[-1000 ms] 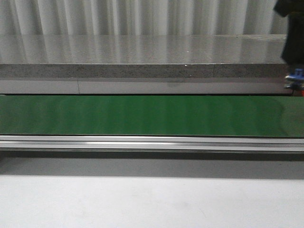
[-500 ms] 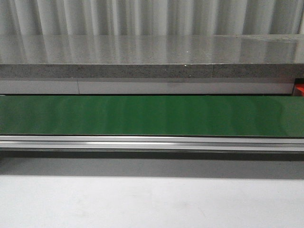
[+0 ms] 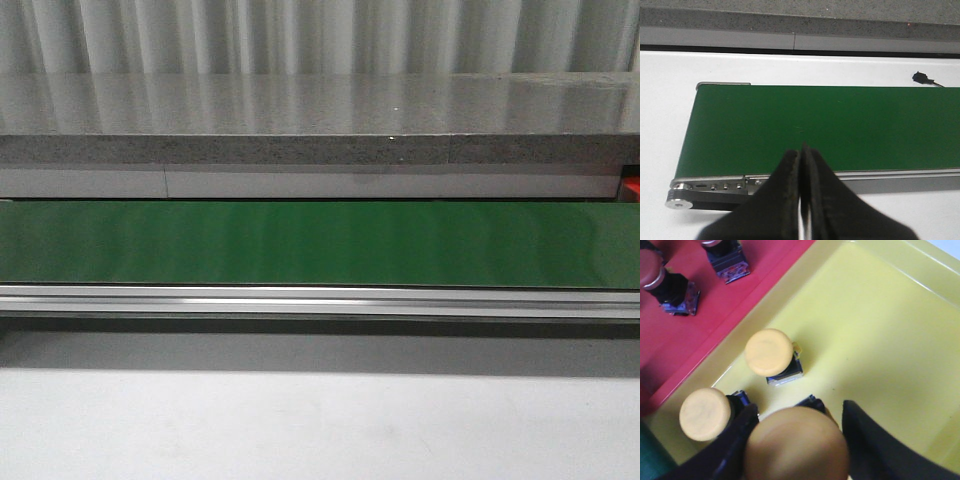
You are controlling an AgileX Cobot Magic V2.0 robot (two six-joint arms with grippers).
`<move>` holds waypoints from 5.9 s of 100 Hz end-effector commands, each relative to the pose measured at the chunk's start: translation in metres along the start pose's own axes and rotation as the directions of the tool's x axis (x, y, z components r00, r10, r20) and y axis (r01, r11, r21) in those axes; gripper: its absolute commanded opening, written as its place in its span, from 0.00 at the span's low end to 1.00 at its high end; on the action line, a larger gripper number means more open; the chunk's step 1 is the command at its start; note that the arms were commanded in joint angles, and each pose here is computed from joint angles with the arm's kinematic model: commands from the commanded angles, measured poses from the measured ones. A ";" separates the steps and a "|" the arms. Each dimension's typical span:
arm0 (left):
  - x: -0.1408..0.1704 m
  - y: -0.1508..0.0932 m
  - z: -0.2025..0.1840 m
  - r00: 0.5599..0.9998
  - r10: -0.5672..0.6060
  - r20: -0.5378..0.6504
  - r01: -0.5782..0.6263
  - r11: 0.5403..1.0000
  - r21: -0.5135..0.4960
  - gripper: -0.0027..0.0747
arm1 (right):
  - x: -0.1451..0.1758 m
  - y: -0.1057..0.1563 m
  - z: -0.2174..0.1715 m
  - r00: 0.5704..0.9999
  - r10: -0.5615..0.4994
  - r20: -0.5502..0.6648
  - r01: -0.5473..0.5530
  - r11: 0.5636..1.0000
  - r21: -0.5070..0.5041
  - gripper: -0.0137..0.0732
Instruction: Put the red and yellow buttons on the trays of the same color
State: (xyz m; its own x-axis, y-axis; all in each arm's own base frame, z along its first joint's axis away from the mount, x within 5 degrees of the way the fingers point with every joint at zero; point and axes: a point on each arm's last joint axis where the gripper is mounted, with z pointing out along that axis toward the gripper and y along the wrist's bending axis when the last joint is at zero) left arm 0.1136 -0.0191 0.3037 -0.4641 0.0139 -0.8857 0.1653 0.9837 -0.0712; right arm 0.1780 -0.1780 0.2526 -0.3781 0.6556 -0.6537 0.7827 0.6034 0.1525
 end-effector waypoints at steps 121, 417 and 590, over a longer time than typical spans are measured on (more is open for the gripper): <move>-0.015 -0.001 -0.005 0.995 -0.015 0.098 0.014 1.000 0.006 0.01 | 0.008 -0.010 0.069 0.993 0.025 -0.116 -0.019 0.999 0.045 0.71; -0.015 -0.001 -0.005 0.995 -0.015 0.098 0.014 1.000 0.006 0.01 | 0.163 0.018 -0.142 0.519 -0.065 0.852 0.730 0.552 -0.403 0.09; -0.016 0.002 -0.004 0.983 0.042 0.179 -0.036 0.999 -0.037 0.01 | 0.185 0.004 -0.116 0.563 -0.031 0.826 0.656 0.626 -0.423 0.09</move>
State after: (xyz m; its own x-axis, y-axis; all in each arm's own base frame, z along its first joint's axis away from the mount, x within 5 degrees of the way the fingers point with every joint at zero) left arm 0.1143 -0.0176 0.3035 -0.4440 0.0403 -0.8951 0.1642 0.9857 -0.0370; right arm 0.0569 -0.0012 0.2033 0.0589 -0.0105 -0.9982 0.0214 0.9997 -0.0093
